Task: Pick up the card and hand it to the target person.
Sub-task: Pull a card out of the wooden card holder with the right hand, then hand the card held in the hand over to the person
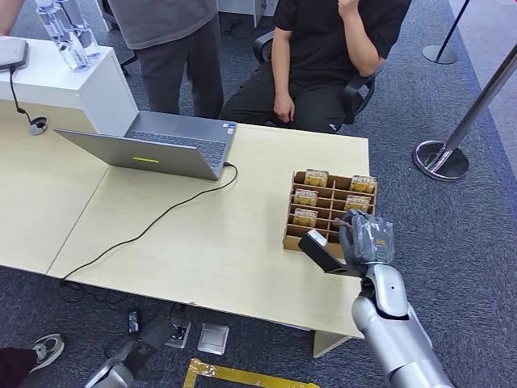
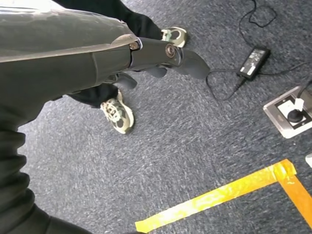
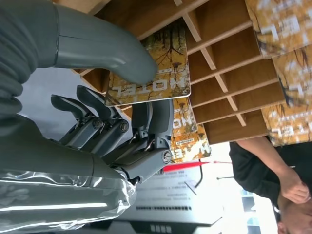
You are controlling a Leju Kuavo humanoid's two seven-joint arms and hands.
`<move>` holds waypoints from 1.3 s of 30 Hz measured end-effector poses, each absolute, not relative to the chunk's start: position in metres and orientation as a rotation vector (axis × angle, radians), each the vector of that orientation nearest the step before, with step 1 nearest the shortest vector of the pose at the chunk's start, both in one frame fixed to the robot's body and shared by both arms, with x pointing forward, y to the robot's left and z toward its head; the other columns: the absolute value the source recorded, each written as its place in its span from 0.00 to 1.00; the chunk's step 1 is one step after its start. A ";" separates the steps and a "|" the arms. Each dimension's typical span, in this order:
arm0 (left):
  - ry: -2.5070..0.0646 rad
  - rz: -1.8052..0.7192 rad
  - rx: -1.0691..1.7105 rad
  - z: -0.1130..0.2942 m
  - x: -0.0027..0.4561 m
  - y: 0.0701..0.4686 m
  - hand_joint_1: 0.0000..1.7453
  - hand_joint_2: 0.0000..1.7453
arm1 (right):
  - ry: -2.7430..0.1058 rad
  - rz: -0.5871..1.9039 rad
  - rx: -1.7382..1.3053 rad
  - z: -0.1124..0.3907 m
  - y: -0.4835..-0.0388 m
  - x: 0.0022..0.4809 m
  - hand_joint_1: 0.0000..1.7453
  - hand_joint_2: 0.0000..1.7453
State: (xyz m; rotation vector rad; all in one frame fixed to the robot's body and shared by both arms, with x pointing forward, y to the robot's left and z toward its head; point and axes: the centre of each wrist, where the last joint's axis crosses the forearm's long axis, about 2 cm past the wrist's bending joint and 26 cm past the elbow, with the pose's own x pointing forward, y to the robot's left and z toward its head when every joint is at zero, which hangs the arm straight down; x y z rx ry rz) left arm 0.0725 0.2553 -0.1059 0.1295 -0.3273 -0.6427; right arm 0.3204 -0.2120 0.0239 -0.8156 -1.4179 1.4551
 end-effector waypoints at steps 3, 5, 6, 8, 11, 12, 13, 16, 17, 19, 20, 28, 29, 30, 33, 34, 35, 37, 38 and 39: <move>-0.327 -0.642 0.136 -0.106 0.073 0.255 0.00 1.00 | -1.482 1.360 -0.765 0.027 -0.211 0.322 1.00 1.00; -0.326 -0.642 0.137 -0.106 0.072 0.255 0.00 1.00 | -1.560 1.263 -0.745 0.032 -0.210 0.326 1.00 1.00; -0.326 -0.642 0.137 -0.106 0.072 0.255 0.00 1.00 | -1.607 1.206 -0.744 0.036 -0.209 0.329 1.00 1.00; -0.326 -0.642 0.138 -0.106 0.072 0.255 0.00 1.00 | -1.714 1.079 -0.756 0.047 -0.207 0.336 1.00 1.00; -0.321 -0.642 0.140 -0.106 0.073 0.255 0.00 1.00 | -1.883 0.892 -0.786 0.069 -0.204 0.348 1.00 1.00; -0.319 -0.642 0.140 -0.106 0.073 0.255 0.00 1.00 | -1.933 0.843 -0.796 0.077 -0.203 0.352 1.00 1.00; -0.318 -0.642 0.141 -0.106 0.073 0.255 0.00 1.00 | -1.978 0.800 -0.804 0.084 -0.203 0.355 1.00 1.00; -0.316 -0.646 0.140 -0.106 0.074 0.255 0.00 1.00 | -2.101 0.702 -0.826 0.103 -0.200 0.359 1.00 1.00; -0.317 -0.649 0.140 -0.106 0.075 0.255 0.00 1.00 | -2.146 0.669 -0.834 0.110 -0.199 0.360 1.00 1.00; -0.319 -0.651 0.139 -0.105 0.076 0.255 0.00 1.00 | -2.224 0.600 -0.856 0.123 -0.196 0.361 1.00 1.00; -0.321 -0.651 0.139 -0.105 0.077 0.255 0.00 1.00 | -2.250 0.570 -0.868 0.129 -0.195 0.362 1.00 1.00; -0.332 -0.651 0.139 -0.104 0.082 0.255 0.00 1.00 | -2.322 0.474 -0.914 0.152 -0.184 0.358 1.00 1.00; -0.332 -0.651 0.139 -0.104 0.082 0.254 0.00 1.00 | -2.322 0.470 -0.917 0.152 -0.184 0.358 1.00 1.00; -0.332 -0.651 0.138 -0.104 0.082 0.254 0.00 1.00 | -2.321 0.466 -0.919 0.153 -0.183 0.358 1.00 1.00; -0.332 -0.651 0.137 -0.104 0.082 0.254 0.00 1.00 | -2.317 0.457 -0.923 0.153 -0.182 0.357 1.00 1.00; -0.331 -0.651 0.136 -0.104 0.082 0.254 0.00 1.00 | -2.316 0.455 -0.923 0.153 -0.181 0.357 1.00 1.00; -0.330 -0.651 0.136 -0.104 0.082 0.254 0.00 1.00 | -2.315 0.453 -0.922 0.153 -0.181 0.357 1.00 1.00; -0.330 -0.651 0.136 -0.104 0.082 0.254 0.00 1.00 | -2.309 0.447 -0.921 0.153 -0.181 0.357 1.00 1.00; -0.330 -0.652 0.136 -0.104 0.082 0.254 0.00 1.00 | -2.305 0.445 -0.921 0.152 -0.181 0.357 1.00 1.00; -0.330 -0.652 0.136 -0.104 0.083 0.254 0.00 1.00 | -2.302 0.444 -0.920 0.151 -0.181 0.357 1.00 1.00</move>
